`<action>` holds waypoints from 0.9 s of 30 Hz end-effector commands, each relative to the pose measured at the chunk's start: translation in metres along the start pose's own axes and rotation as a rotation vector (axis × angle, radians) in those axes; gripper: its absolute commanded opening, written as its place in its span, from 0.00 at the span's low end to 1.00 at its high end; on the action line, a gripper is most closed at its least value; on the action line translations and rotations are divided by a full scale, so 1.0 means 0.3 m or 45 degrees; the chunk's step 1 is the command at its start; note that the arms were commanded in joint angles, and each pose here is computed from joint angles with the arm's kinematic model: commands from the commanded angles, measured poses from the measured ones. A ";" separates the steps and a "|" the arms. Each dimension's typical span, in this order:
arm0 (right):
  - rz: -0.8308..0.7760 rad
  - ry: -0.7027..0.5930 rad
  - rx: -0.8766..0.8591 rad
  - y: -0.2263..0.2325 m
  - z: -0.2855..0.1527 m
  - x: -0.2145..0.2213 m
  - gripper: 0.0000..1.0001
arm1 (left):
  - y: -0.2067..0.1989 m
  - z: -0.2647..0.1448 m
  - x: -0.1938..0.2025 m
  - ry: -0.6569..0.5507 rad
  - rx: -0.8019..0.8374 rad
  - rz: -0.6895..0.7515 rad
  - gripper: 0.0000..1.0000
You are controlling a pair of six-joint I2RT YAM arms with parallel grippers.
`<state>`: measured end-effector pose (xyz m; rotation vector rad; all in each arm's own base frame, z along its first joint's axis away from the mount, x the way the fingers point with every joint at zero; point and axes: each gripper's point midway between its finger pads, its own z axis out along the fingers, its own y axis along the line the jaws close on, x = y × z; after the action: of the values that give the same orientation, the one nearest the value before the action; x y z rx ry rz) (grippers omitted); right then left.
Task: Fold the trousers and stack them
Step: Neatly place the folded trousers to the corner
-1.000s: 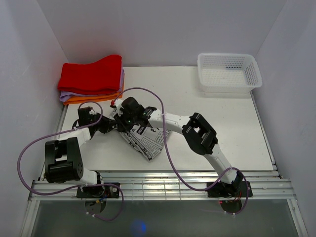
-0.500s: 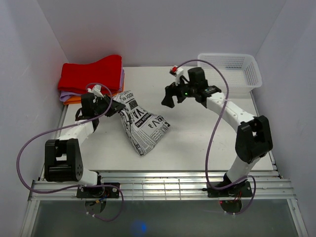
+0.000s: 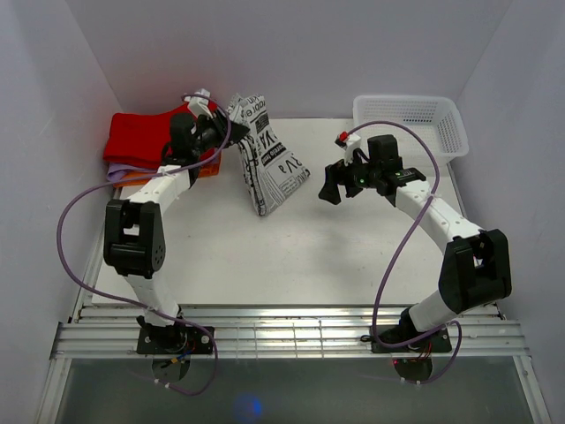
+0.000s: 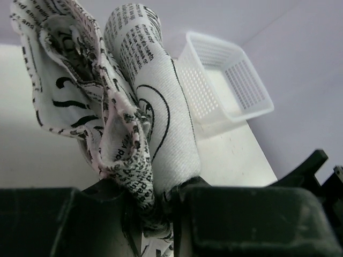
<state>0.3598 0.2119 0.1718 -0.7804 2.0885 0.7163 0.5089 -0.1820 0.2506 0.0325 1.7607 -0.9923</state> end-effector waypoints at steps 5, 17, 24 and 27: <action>-0.040 -0.024 0.016 -0.002 -0.021 -0.026 0.92 | -0.138 0.013 -0.427 -0.427 0.124 0.222 0.00; -0.026 0.012 0.013 -0.011 -0.003 0.006 0.90 | -0.029 -0.048 -0.732 -0.674 0.080 0.295 0.00; -0.022 0.036 0.012 -0.016 0.005 0.024 0.90 | 0.002 -0.114 -0.850 -0.776 0.067 0.291 0.00; -0.014 0.042 0.009 -0.016 0.009 0.030 0.90 | 0.028 -0.150 -0.887 -0.816 0.047 0.270 0.00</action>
<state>0.3575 0.2089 0.1629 -0.7914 2.1210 0.7021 0.6212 -0.0418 0.3562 -0.1494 1.3947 -0.7804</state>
